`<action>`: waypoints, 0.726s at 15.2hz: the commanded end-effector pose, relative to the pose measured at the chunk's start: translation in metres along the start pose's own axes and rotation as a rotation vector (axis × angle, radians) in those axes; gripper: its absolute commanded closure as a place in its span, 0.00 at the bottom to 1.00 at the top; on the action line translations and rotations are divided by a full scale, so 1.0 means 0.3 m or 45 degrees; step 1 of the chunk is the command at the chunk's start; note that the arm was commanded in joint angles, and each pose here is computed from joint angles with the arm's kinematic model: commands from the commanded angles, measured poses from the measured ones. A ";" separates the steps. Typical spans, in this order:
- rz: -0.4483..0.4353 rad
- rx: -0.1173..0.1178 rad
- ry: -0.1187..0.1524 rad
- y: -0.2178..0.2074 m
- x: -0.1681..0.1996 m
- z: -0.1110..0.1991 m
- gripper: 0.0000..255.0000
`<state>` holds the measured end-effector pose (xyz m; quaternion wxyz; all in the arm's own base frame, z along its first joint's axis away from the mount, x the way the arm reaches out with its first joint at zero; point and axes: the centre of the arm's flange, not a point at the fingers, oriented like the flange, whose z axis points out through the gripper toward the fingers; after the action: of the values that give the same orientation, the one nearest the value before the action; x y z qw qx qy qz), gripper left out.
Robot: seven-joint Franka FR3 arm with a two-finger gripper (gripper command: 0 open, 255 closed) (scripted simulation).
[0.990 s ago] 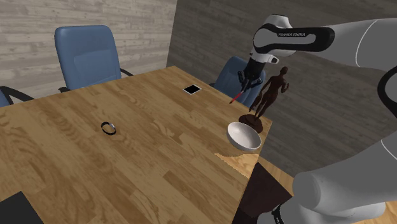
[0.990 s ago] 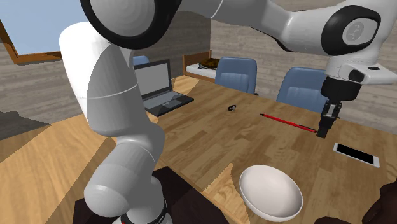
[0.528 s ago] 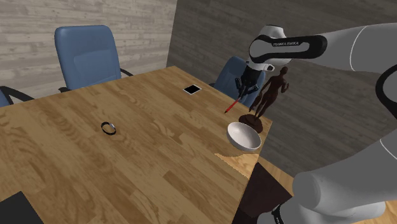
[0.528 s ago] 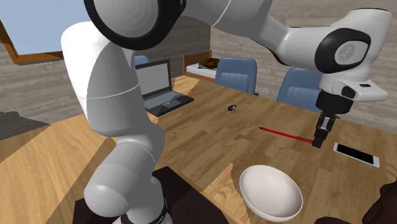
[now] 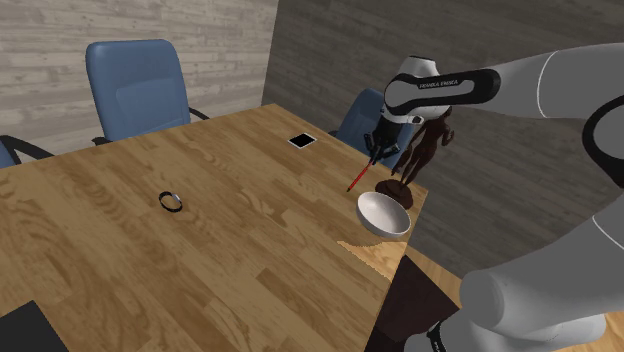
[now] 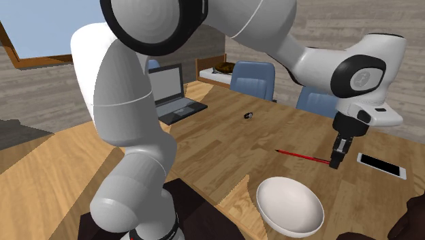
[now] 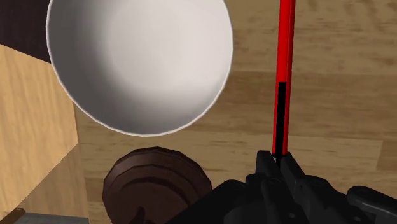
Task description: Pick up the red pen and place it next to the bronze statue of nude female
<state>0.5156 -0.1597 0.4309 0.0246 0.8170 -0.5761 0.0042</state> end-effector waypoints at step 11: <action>0.000 0.000 0.001 -0.008 -0.006 0.211 1.00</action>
<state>0.5154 -0.1596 0.3722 0.0247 0.8171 -0.5760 0.0043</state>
